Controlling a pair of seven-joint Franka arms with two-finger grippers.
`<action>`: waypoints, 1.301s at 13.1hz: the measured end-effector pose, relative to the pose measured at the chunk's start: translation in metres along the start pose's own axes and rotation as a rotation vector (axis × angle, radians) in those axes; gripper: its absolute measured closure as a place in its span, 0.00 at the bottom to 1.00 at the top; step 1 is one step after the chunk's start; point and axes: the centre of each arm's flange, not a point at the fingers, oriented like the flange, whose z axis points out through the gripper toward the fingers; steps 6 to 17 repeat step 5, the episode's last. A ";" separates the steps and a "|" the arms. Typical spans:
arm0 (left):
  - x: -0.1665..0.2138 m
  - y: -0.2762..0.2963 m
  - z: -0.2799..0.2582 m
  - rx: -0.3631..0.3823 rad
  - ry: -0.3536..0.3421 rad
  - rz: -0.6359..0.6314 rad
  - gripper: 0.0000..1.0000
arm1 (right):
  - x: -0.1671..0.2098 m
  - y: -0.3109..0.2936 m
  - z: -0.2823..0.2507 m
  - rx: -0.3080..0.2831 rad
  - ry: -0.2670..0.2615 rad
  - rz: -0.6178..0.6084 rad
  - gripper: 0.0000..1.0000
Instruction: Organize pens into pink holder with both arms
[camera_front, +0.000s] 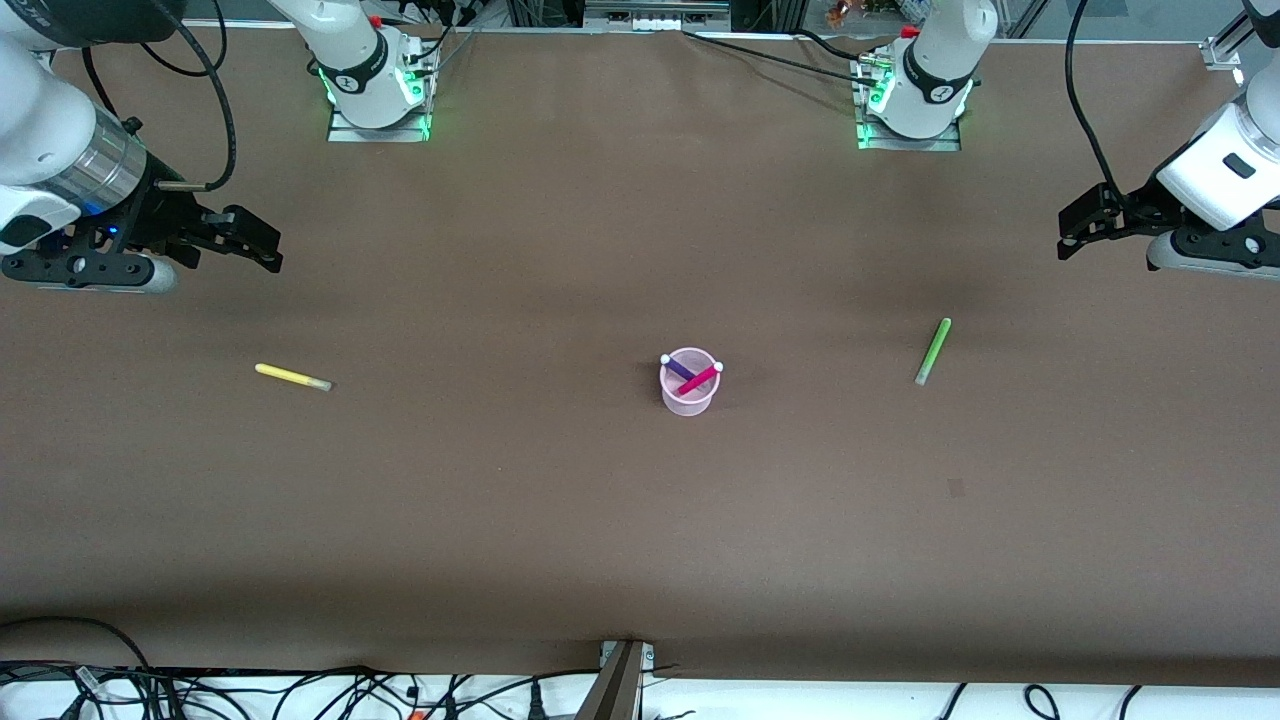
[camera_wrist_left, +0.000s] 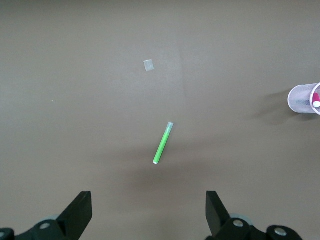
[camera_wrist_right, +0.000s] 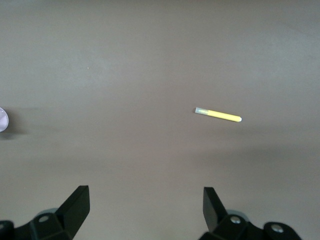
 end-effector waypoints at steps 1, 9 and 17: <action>0.000 0.000 0.000 0.000 0.000 0.000 0.00 | 0.002 0.004 0.000 -0.003 0.004 0.007 0.00; 0.000 0.000 0.000 0.000 0.000 0.000 0.00 | 0.005 0.014 0.001 -0.003 0.006 0.025 0.00; 0.000 0.000 0.000 0.000 0.000 0.000 0.00 | 0.005 0.014 0.001 -0.003 0.006 0.025 0.00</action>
